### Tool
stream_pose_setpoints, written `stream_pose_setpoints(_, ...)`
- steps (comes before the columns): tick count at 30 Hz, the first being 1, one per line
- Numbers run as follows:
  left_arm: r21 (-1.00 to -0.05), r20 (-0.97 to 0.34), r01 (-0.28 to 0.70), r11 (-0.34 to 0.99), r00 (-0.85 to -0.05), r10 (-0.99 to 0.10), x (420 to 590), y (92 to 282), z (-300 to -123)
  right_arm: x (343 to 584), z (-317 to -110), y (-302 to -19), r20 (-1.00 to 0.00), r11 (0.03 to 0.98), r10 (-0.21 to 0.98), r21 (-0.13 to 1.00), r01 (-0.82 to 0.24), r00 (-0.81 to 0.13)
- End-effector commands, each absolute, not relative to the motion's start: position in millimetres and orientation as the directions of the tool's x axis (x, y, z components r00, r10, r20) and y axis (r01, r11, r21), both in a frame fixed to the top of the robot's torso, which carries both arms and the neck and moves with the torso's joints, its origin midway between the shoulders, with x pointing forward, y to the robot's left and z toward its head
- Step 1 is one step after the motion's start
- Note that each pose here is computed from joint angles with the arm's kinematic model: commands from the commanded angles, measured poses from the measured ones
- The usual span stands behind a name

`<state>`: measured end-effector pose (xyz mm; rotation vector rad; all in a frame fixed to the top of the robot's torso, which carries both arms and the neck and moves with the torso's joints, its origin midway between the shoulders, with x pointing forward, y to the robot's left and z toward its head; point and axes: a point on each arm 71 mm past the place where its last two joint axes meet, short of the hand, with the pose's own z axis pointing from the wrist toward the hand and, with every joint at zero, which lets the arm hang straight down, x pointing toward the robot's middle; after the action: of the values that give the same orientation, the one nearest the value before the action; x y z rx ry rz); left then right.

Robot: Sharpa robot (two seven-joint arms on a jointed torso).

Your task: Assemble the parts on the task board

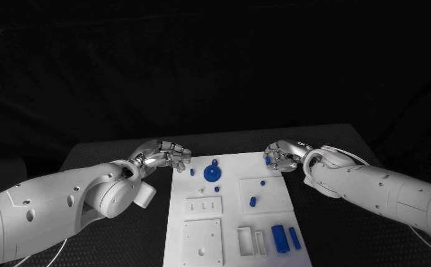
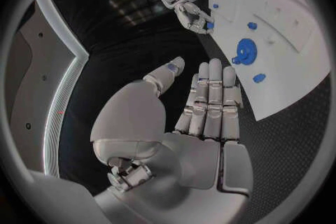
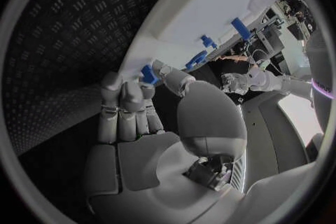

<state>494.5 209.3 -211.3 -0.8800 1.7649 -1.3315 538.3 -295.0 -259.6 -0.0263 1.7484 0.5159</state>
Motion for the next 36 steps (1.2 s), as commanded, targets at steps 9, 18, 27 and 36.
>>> stream_pose_setpoints(9,-0.972,-0.155,-0.076,0.222,-0.503,-0.85,493.6,207.2,-210.1,538,-259,-294,-0.947,0.906,0.228,0.291,-0.307,-0.226)
stream_pose_setpoints(18,-0.972,-0.155,-0.076,0.222,-0.504,-0.85,493.6,207.1,-210.1,537,-258,-292,-0.948,0.905,0.231,0.292,-0.308,-0.22)
stream_pose_setpoints(27,-0.971,-0.161,-0.074,0.229,-0.504,-0.848,493.7,206.7,-210.2,532,-256,-286,-0.949,0.903,0.232,0.291,-0.315,-0.212)
stream_pose_setpoints(36,-0.951,-0.159,-0.146,0.273,-0.524,-0.837,494.7,205.6,-214.3,531,-215,-251,-0.972,0.911,0.156,0.21,-0.355,-0.176)
